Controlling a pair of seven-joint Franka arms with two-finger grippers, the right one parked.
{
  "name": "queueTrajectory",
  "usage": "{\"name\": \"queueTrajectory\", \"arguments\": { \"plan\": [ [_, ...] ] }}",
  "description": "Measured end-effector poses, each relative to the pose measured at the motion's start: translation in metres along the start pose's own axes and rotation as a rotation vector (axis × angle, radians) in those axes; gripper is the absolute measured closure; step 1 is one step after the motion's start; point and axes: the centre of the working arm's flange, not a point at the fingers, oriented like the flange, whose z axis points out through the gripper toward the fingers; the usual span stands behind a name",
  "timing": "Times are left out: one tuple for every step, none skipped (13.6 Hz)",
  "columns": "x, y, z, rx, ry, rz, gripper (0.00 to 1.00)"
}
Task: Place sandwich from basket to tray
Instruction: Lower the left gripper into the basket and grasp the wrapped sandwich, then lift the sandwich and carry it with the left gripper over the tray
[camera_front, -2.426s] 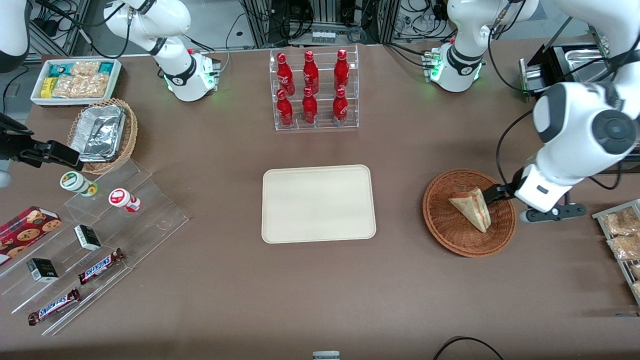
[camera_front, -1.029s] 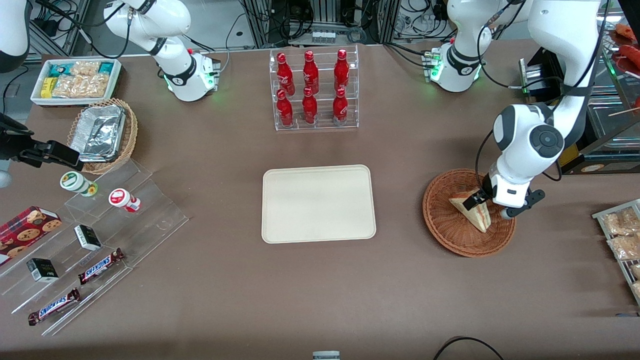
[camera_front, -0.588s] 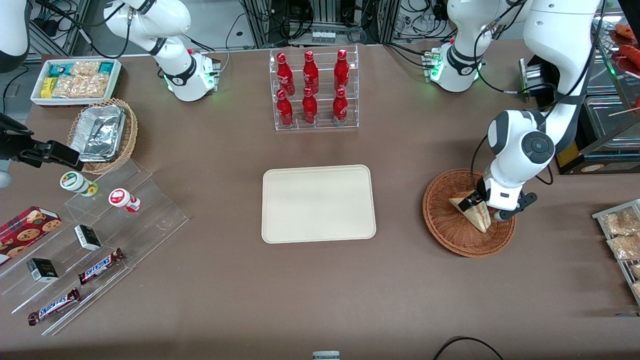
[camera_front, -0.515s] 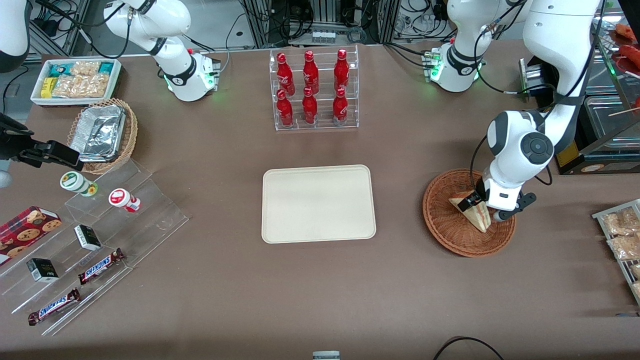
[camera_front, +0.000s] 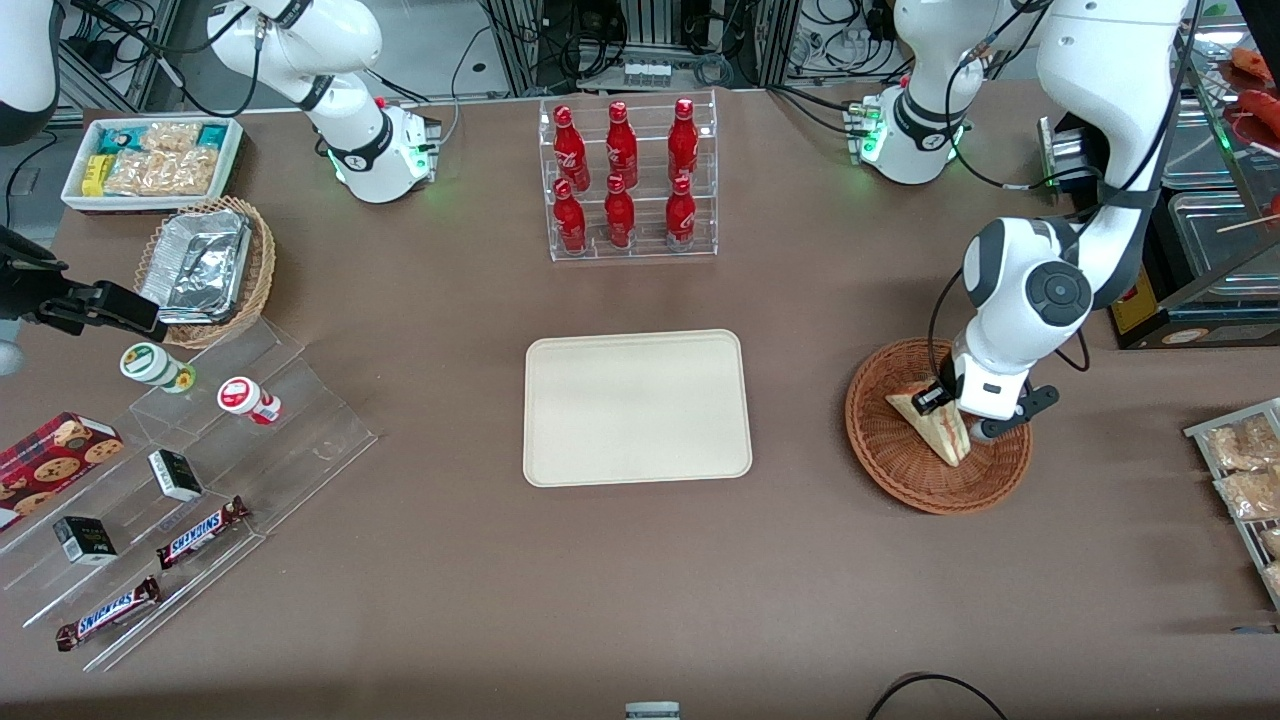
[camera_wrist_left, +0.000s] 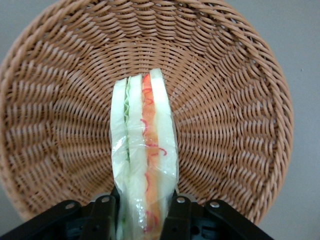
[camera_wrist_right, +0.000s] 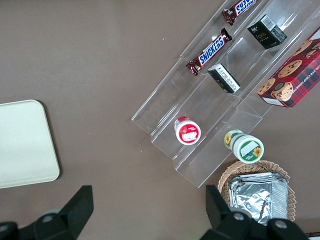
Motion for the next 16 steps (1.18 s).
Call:
{"name": "queueTrajectory", "arguments": {
  "plan": [
    [0.000, -0.001, -0.015, 0.031, -0.001, 0.024, 0.73],
    [0.001, -0.001, -0.035, 0.063, -0.004, 0.043, 0.78],
    [0.003, 0.002, -0.057, 0.089, -0.010, 0.054, 0.82],
    [0.004, 0.009, -0.081, 0.105, -0.015, 0.065, 0.82],
    [0.003, 0.023, -0.105, 0.114, -0.017, 0.082, 0.82],
    [0.000, 0.040, -0.127, 0.119, -0.017, 0.106, 0.82],
    [-0.006, 0.060, -0.145, 0.119, -0.012, 0.137, 0.82],
    [-0.016, 0.083, -0.157, 0.113, -0.003, 0.169, 0.82],
    [-0.029, 0.109, -0.163, 0.104, 0.008, 0.201, 0.82],
    [-0.045, 0.136, -0.162, 0.097, 0.014, 0.229, 0.82],
    [-0.062, 0.163, -0.156, 0.094, 0.014, 0.262, 0.82],
    [-0.077, 0.190, -0.148, 0.092, 0.011, 0.299, 0.82],
    [-0.091, 0.217, -0.138, 0.088, 0.008, 0.335, 0.82],
    [-0.101, 0.241, -0.128, 0.083, 0.007, 0.364, 0.82],
    [-0.109, 0.262, -0.118, 0.079, 0.005, 0.388, 0.82],
    [-0.117, 0.280, -0.108, 0.076, 0.002, 0.410, 0.82]
  ]
}}
